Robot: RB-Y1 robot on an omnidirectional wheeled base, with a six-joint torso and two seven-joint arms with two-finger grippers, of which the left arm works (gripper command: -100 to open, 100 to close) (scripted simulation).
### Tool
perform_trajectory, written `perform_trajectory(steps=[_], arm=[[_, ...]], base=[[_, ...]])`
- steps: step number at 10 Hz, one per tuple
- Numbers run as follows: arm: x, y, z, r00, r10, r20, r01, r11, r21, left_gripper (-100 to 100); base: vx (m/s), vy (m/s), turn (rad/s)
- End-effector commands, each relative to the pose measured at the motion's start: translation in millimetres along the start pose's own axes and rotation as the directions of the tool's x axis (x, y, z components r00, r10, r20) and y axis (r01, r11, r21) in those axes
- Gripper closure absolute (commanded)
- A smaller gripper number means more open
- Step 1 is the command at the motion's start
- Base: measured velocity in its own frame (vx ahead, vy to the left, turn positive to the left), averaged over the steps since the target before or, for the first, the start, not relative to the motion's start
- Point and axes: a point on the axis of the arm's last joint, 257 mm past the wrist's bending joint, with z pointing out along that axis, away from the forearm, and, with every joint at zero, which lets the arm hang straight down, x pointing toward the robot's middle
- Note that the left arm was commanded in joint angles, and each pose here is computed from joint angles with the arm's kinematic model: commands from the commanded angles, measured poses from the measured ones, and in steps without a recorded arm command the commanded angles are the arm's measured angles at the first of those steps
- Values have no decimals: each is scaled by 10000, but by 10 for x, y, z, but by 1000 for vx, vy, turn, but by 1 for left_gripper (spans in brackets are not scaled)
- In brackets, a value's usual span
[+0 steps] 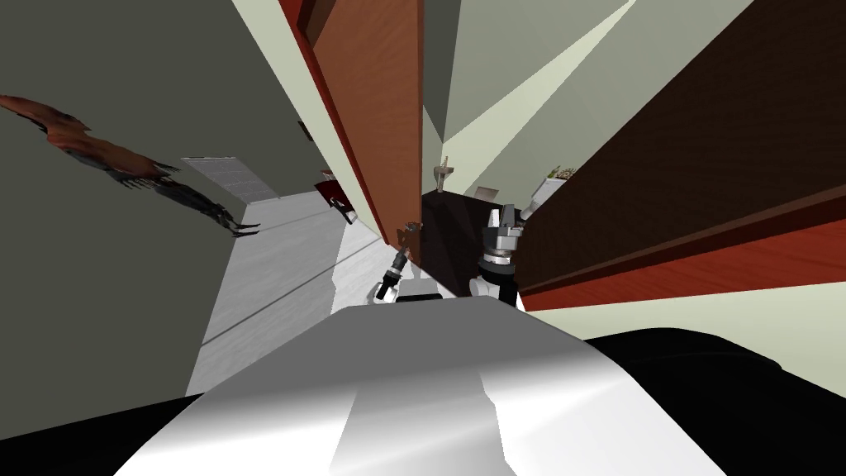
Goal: Push the door open
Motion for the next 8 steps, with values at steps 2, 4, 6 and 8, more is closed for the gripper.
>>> perform_trajectory(steps=[2, 4, 6, 8], arm=[[88, 138, -21, 9995, -135, -282, 128, 9996, -248, -100], [159, 235, -32, 9985, -230, -493, 208, 9988, -439, -100], [224, 326, -46, 9971, -317, -688, 274, 9977, -624, -100], [313, 454, -72, 9944, -438, -964, 352, 9954, -895, -100]], base=[[81, 75, -20], [95, 70, -21], [83, 80, -18], [120, 90, -24]])
